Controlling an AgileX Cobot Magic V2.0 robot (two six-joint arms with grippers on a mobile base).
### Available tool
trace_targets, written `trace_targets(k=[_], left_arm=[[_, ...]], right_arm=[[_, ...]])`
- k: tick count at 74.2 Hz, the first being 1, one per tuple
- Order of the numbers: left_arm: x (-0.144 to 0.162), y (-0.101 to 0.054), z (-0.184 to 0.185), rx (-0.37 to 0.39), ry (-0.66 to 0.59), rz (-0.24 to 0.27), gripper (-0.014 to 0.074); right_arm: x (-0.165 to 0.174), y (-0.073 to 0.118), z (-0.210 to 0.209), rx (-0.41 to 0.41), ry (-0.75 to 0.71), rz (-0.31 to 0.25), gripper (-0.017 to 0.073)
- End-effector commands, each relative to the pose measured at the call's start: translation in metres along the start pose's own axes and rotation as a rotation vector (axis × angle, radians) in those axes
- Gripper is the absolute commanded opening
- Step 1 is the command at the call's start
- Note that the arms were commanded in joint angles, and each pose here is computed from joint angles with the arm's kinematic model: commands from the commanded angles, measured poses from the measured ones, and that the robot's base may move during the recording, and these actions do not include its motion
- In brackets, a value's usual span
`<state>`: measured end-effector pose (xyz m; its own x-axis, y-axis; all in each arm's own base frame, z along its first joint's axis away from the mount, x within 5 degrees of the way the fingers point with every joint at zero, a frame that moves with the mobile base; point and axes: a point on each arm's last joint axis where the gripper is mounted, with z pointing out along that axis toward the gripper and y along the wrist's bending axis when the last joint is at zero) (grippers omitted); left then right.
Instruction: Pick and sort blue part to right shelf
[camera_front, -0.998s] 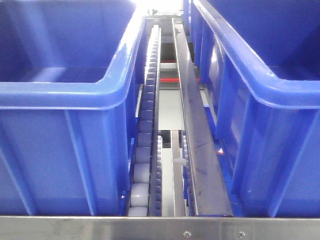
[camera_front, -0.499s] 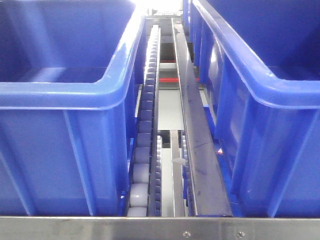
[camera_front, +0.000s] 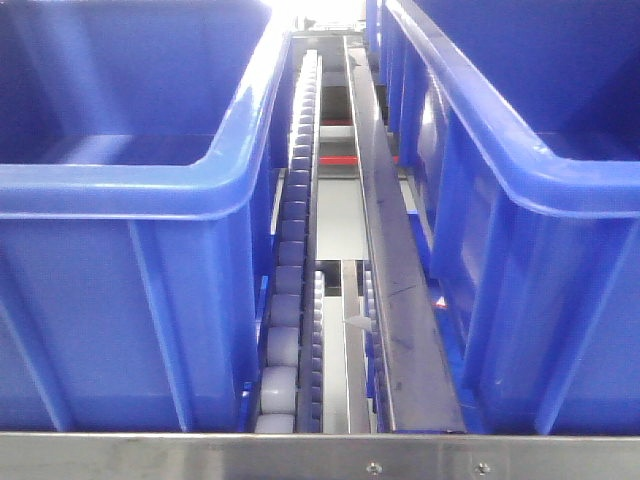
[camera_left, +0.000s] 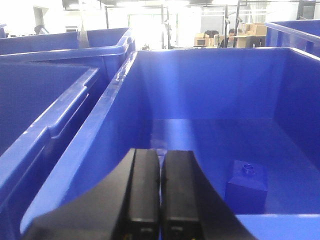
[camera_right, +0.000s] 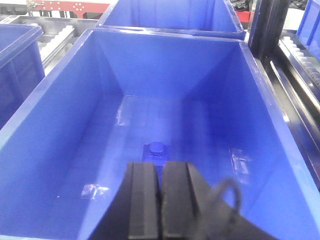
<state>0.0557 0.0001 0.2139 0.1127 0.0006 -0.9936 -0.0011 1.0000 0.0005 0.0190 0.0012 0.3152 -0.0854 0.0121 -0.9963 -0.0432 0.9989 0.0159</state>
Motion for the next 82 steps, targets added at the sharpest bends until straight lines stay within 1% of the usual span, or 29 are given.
trace_targets(k=[1,18,27,42,57,62,74,82], left_arm=[[-0.002,0.000,-0.002,-0.002,-0.094,-0.009,0.0123],[-0.002,0.000,-0.002,-0.002,-0.094,-0.009,0.0123],[-0.002,0.000,-0.002,-0.002,-0.094,-0.009,0.0123],[-0.002,0.000,-0.002,-0.002,-0.094,-0.009,0.0123],[-0.002,0.000,-0.002,-0.002,-0.091,-0.009,0.0123],[-0.002,0.000,-0.002,-0.002,-0.091,-0.009,0.0123],[-0.002,0.000,-0.002,-0.002,-0.091,-0.009,0.0123],[-0.002,0.000,-0.002,-0.002,-0.091,-0.009,0.0123]], right_arm=[[-0.015,0.000,-0.002,0.010,-0.101,-0.016,0.0058],[-0.011,0.000,0.001,0.010,-0.104,-0.016,0.0058],[0.014,-0.001,0.016,0.011,-0.095,-0.015,0.0058],[0.055,-0.002,0.027,0.017,-0.262,-0.009,0.0058],[0.085,-0.003,0.039,0.018,-0.294,-0.007,0.0058],[0.092,-0.003,0.041,0.017,-0.295,0.011,0.0058],[0.091,-0.004,0.041,0.015,-0.291,0.052,0.0058],[0.091,-0.004,0.041,0.013,-0.292,0.090,0.0058]])
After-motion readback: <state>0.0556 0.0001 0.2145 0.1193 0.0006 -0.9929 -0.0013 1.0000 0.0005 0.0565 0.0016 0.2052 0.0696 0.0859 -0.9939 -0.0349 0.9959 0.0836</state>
